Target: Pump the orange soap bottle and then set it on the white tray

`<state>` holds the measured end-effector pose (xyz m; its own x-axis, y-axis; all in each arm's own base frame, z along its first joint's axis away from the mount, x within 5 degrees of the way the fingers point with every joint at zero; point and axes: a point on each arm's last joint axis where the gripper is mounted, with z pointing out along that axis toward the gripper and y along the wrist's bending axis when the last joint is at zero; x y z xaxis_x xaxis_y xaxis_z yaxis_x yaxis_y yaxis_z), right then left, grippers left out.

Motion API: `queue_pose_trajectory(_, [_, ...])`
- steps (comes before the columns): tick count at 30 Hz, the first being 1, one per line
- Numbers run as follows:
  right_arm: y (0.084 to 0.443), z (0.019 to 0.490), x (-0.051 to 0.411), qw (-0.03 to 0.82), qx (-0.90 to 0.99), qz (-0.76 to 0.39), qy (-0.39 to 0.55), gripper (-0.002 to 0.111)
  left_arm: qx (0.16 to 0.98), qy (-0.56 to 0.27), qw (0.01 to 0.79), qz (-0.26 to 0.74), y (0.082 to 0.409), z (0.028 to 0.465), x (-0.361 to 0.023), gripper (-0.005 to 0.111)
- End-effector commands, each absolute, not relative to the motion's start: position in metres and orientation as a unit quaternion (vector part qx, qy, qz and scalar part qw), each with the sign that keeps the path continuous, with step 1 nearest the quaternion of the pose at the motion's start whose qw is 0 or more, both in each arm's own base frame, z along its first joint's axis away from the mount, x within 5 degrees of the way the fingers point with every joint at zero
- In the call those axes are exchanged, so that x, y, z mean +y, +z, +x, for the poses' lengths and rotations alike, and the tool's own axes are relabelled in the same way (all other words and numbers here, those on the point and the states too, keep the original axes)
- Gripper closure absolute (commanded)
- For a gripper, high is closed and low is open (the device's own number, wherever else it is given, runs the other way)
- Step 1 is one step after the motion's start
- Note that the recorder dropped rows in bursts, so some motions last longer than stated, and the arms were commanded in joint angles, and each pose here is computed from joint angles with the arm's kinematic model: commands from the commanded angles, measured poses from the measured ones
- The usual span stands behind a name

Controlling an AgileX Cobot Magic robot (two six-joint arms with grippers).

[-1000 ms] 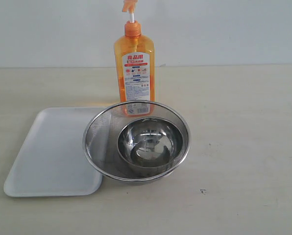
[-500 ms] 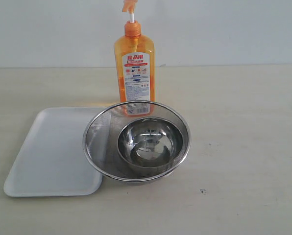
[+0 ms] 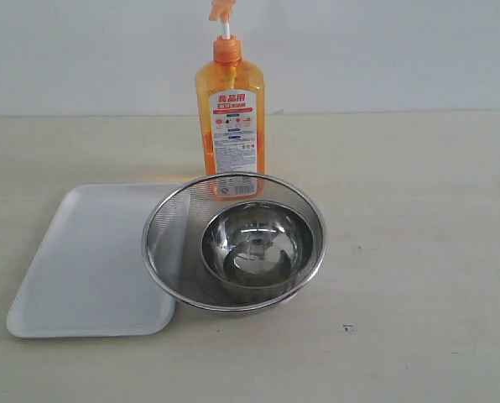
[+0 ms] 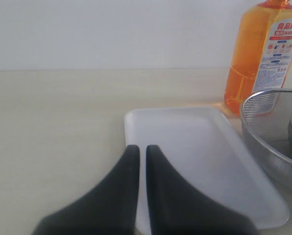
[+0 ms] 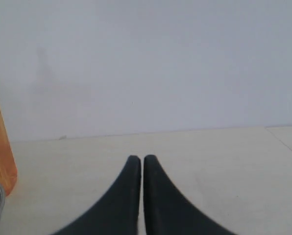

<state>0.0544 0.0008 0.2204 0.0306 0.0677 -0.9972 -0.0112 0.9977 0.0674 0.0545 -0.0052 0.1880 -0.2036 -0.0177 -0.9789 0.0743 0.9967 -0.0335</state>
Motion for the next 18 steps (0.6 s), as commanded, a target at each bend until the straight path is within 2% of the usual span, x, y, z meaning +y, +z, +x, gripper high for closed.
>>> queue_pose_trajectory(1, [0.239,0.049,0.001,0.724,0.689,0.004,0.014,0.108,0.775,-0.038,0.63,0.015,0.187,0.054,-0.005,0.102])
queue_pose_trajectory(8, [0.264,0.041,0.002,0.736,0.676,0.003,0.018,0.108,0.775,-0.038,0.63,0.015,0.187,0.054,-0.005,0.102])
queue_pose_trajectory(18, [0.283,0.052,0.003,0.695,0.719,0.001,0.02,0.108,0.775,-0.038,0.63,0.015,0.187,0.054,-0.005,0.102])
